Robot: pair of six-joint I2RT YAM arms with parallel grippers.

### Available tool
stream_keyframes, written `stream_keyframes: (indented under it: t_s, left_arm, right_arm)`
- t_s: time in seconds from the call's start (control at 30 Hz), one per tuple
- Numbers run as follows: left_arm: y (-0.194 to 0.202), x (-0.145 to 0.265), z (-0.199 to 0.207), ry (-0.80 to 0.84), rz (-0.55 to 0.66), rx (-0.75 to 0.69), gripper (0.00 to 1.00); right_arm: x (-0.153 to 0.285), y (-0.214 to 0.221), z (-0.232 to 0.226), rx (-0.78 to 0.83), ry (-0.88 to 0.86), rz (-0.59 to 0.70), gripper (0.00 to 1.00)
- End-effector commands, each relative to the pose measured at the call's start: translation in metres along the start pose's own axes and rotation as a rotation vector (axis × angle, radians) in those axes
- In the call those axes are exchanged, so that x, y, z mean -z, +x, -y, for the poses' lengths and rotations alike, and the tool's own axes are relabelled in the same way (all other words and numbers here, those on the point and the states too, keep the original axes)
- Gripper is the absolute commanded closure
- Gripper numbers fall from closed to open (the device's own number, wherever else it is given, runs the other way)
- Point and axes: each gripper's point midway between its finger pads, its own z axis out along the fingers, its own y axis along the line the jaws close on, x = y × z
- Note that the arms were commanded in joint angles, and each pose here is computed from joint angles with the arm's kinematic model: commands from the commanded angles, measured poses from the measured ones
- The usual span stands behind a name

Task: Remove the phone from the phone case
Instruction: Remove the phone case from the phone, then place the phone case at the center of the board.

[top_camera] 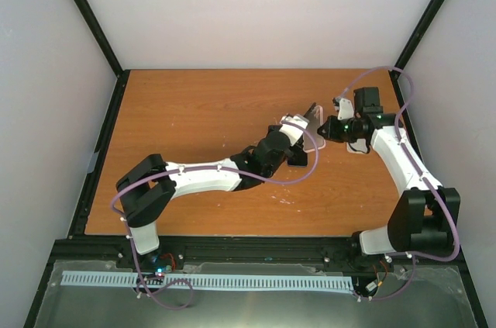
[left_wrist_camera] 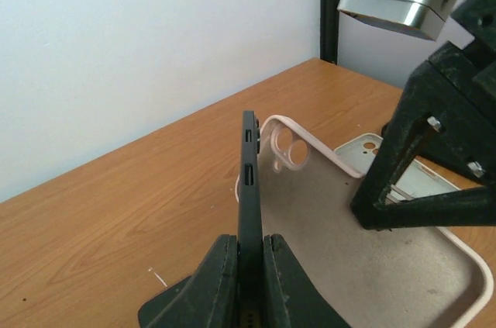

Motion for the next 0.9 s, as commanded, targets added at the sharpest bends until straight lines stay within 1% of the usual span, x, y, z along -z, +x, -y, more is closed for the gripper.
stream_keyframes:
  t_s: [0.0,0.17,0.33,0.47,0.63,0.73,0.87]
  left_arm:
    - [-0.030,-0.002,-0.013,-0.048,0.059,0.079,1.00]
    - [-0.033,0.008,-0.020,-0.061,0.069,0.063,1.00]
    - [-0.036,0.022,-0.026,-0.055,0.077,0.048,1.00]
    - [-0.032,0.030,-0.031,-0.064,0.074,-0.001,1.00]
    - [-0.008,0.034,-0.049,-0.164,0.032,-0.127,1.00]
    - [0.010,0.034,-0.047,-0.143,-0.007,-0.222,1.00]
    - [0.031,0.038,-0.056,-0.182,-0.060,-0.277,1.00]
  right_arm:
    - [-0.001,0.006,0.005,-0.018,0.058,-0.029,0.97]
    - [-0.002,0.007,0.032,-0.103,0.114,-0.004,0.97]
    - [-0.002,-0.002,0.053,-0.058,0.134,0.021,0.97]
    - [-0.004,0.001,0.081,-0.073,0.164,0.028,0.97]
    - [-0.010,0.000,0.110,-0.067,0.184,0.036,0.97]
    - [-0.015,-0.001,0.122,-0.073,0.190,0.047,0.97]
    - [-0.023,-0.005,0.130,-0.060,0.193,0.061,0.97]
